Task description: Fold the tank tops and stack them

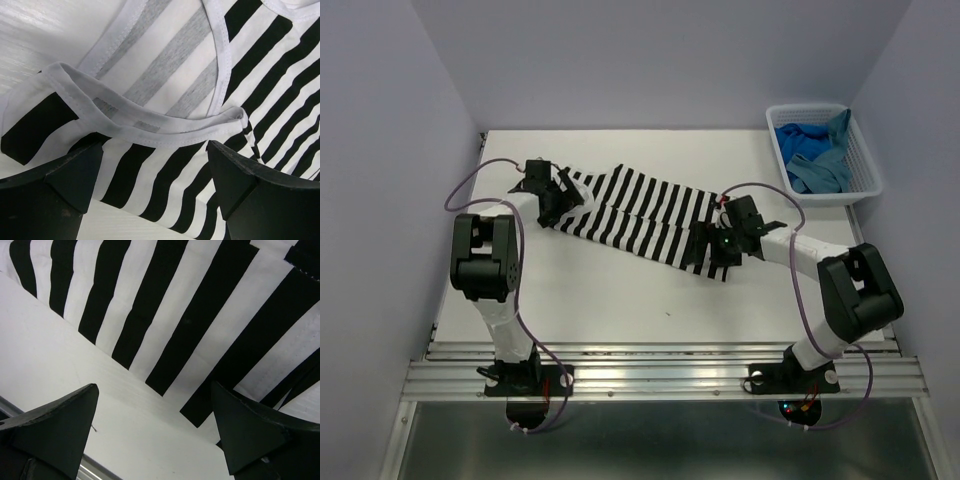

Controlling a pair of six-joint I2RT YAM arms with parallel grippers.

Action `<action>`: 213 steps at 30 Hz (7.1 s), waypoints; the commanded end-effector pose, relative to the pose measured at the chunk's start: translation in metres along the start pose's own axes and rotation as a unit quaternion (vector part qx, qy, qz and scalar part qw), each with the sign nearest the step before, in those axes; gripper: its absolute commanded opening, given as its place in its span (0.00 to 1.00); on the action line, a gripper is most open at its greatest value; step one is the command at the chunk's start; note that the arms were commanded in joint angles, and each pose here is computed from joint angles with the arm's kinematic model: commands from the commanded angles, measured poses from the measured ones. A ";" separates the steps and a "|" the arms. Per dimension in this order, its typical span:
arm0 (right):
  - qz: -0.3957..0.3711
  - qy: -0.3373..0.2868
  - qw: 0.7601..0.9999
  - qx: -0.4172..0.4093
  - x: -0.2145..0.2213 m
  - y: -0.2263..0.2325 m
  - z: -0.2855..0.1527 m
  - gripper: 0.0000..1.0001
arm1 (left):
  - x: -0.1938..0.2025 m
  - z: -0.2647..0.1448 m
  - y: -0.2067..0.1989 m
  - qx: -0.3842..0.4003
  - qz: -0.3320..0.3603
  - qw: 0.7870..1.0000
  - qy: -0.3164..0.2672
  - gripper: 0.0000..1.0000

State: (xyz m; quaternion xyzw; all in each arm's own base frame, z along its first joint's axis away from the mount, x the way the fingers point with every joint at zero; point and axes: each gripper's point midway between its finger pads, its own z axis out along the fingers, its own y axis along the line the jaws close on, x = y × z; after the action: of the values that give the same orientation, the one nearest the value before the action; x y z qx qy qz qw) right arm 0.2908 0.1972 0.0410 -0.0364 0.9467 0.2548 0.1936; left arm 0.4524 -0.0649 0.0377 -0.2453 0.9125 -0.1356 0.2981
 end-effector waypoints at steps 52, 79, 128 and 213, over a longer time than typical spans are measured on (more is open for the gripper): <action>0.039 -0.140 0.972 0.186 -0.179 -0.085 -0.030 1.00 | -0.034 0.054 -0.133 0.048 0.192 0.979 0.037 0.73; 0.051 -0.127 0.969 0.206 -0.203 -0.115 0.013 0.73 | -0.028 0.035 -0.133 0.074 0.190 0.979 0.019 0.00; 0.003 -0.184 0.979 0.083 -0.093 -0.036 -0.103 0.01 | 0.050 -0.100 -0.047 0.097 0.114 0.988 -0.040 0.00; 0.016 -0.008 0.996 0.082 0.052 -0.018 -0.026 1.00 | 0.111 -0.083 0.084 -0.134 -0.048 0.990 -0.007 0.99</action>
State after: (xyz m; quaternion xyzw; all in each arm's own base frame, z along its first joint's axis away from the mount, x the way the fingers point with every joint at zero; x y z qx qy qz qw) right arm 0.2230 0.1815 0.0464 -0.0227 0.9574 0.2239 0.1810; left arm 0.2892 -0.0487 0.0295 -0.3234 0.9084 -0.0167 0.2645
